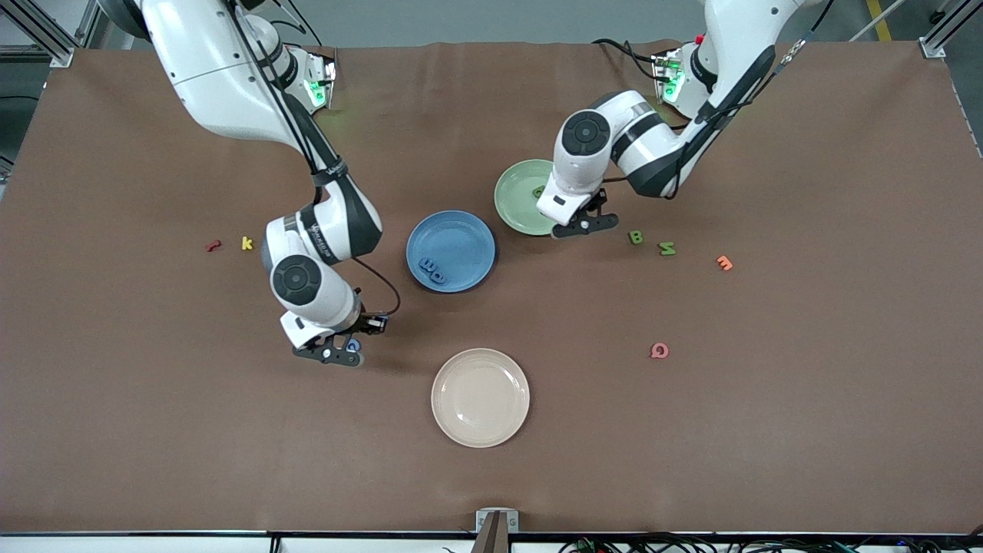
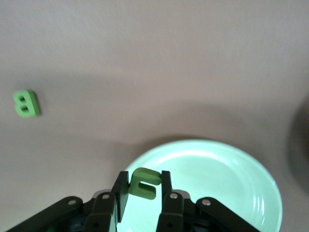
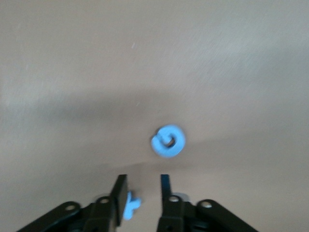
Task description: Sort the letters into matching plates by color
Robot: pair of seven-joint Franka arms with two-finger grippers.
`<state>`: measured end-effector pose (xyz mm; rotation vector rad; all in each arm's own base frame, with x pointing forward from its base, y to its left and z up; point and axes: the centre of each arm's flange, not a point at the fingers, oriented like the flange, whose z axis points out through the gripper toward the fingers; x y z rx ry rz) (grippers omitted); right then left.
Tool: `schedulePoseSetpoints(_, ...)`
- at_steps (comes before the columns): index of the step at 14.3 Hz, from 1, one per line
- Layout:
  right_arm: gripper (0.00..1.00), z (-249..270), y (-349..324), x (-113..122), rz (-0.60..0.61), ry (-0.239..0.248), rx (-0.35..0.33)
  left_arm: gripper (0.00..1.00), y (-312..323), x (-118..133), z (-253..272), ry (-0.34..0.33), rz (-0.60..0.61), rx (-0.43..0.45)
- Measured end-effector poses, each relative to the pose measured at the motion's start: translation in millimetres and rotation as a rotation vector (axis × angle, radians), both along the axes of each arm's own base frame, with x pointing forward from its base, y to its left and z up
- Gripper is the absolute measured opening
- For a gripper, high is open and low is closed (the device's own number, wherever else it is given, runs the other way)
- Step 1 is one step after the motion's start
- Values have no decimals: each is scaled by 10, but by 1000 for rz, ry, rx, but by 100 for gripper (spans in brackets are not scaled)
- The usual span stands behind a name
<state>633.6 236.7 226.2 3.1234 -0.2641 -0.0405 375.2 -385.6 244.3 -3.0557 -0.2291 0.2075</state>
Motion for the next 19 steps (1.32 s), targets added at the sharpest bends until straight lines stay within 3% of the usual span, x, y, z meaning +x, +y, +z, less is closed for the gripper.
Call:
schedulePoseSetpoints(6,99,-253,-448,208,51,-61,15,31,-168,-469,-402,100,-18,28)
schedulePoseSetpoints(7,100,-353,-422,196,55,-62,16,31,-188,-500,-426,106,-22,28)
schedulePoseSetpoints(9,100,-480,-360,160,65,-54,17,31,-204,-527,-441,110,-26,29)
schedulePoseSetpoints(10,100,-504,-343,149,67,-51,16,36,-204,-530,-444,111,-26,29)
schedulePoseSetpoints(12,98,-518,-316,136,71,-47,17,56,-201,-536,-450,113,-27,30)
schedulePoseSetpoints(13,93,-522,-297,126,74,-44,16,72,-197,-535,-452,113,-26,31)
schedulePoseSetpoints(14,86,-526,-288,120,76,-41,16,81,-192,-528,-450,112,-22,31)
schedulePoseSetpoints(15,86,-532,-281,113,77,-39,15,92,-175,-500,-439,109,-15,31)
schedulePoseSetpoints(16,81,-539,-277,106,78,-37,15,99,-137,-435,-408,101,-2,29)
schedulePoseSetpoints(19,50,-502,-271,110,79,-37,15,100,87,-94,-223,54,30,15)
